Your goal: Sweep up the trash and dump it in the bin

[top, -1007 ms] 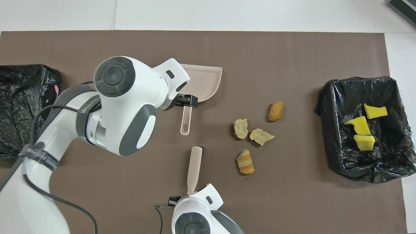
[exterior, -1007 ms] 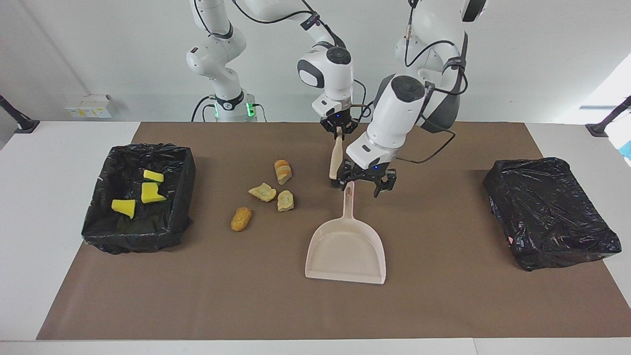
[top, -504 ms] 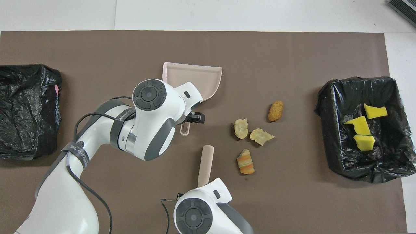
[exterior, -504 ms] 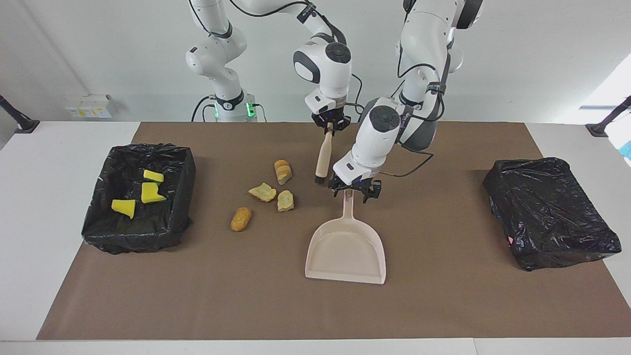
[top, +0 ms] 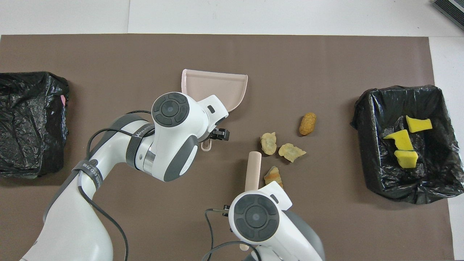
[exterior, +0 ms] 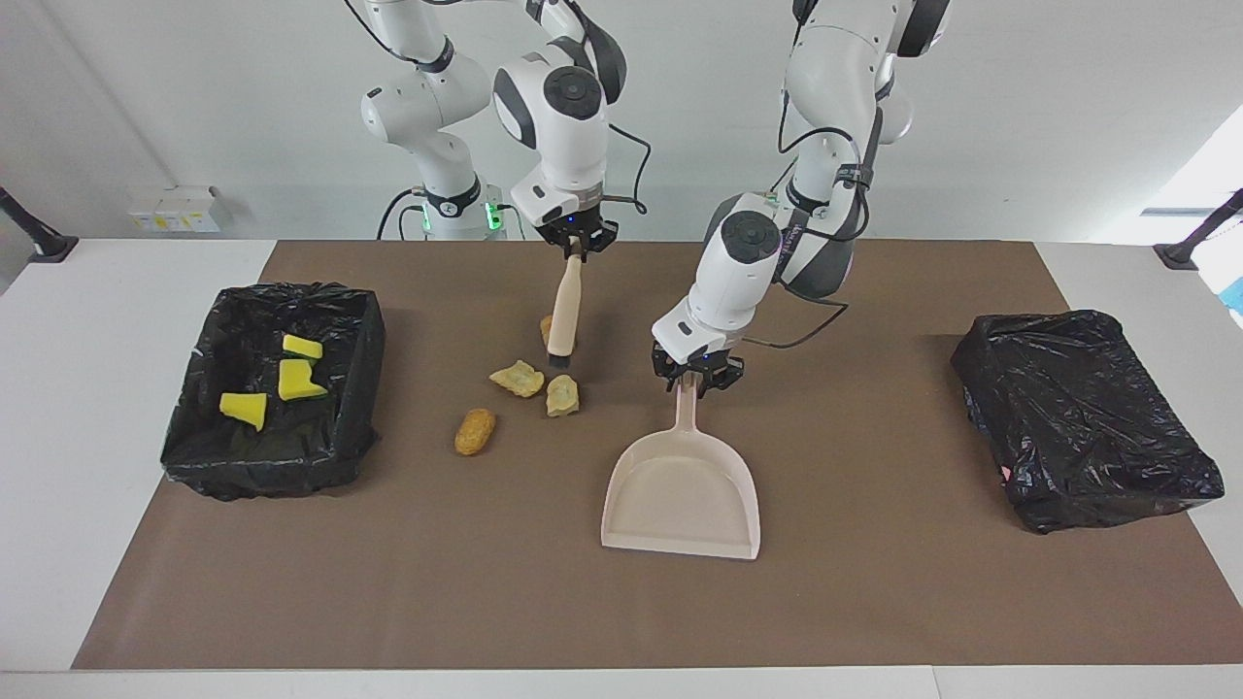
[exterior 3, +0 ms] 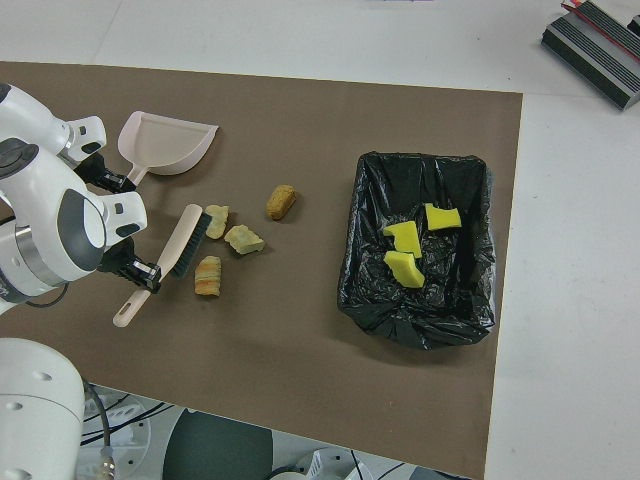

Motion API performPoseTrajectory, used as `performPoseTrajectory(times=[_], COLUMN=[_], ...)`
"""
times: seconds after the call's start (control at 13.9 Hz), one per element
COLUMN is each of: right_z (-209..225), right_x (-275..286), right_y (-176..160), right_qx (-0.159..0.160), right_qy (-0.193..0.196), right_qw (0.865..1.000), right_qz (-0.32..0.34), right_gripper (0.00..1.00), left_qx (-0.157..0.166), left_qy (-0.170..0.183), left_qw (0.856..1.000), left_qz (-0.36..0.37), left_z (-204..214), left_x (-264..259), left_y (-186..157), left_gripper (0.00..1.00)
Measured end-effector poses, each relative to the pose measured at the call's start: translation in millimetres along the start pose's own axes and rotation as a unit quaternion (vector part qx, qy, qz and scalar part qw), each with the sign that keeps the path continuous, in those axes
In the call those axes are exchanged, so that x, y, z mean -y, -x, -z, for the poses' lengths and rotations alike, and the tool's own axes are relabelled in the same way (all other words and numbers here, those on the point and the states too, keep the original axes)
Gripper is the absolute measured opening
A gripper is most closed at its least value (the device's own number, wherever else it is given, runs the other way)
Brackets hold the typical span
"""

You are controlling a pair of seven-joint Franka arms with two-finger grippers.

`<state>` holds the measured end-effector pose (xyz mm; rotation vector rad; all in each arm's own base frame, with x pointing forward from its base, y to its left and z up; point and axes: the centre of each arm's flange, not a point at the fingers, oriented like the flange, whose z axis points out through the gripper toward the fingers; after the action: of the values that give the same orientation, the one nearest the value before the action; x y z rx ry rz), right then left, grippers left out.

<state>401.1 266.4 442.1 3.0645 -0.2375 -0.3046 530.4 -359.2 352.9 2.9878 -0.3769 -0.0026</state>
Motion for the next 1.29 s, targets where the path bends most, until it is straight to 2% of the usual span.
performPoseTrajectory(times=[0.14,0.29,0.43,0.72,1.01,1.29], right_z=[6.0,9.3,6.1,-17.6,-47.1,-86.5], right_x=[-39.2,-88.3,-144.1,-240.6,-235.9,-224.5], right_y=[-24.8,-53.7,-81.2,-117.8,-124.5,-135.8], right_qx=[0.007,0.011,0.010,-0.019,-0.041,-0.043], right_qy=[-0.001,-0.011,-0.025,-0.048,-0.046,-0.044], right_qw=[1.000,0.999,0.997,0.991,0.989,0.988], right_qz=[0.019,0.045,0.074,0.123,0.138,0.144], right_gripper=[0.26,0.26,0.26,0.26,0.26,0.26], left_qx=[0.001,0.002,0.004,0.012,0.026,0.053], left_qy=[0.000,-0.002,-0.016,-0.058,-0.072,-0.069], left_qw=[1.000,1.000,1.000,0.996,0.990,0.974], left_qz=[-0.001,-0.001,-0.011,-0.071,-0.117,-0.209], left_z=[-1.2,-0.8,3.1,31.6,44.3,40.2], left_x=[-0.6,1.1,5.1,24.8,53.2,99.6], left_y=[1.0,0.6,-0.1,2.1,3.1,0.0], left_gripper=[0.49,0.32,0.32,0.31,0.31,0.31])
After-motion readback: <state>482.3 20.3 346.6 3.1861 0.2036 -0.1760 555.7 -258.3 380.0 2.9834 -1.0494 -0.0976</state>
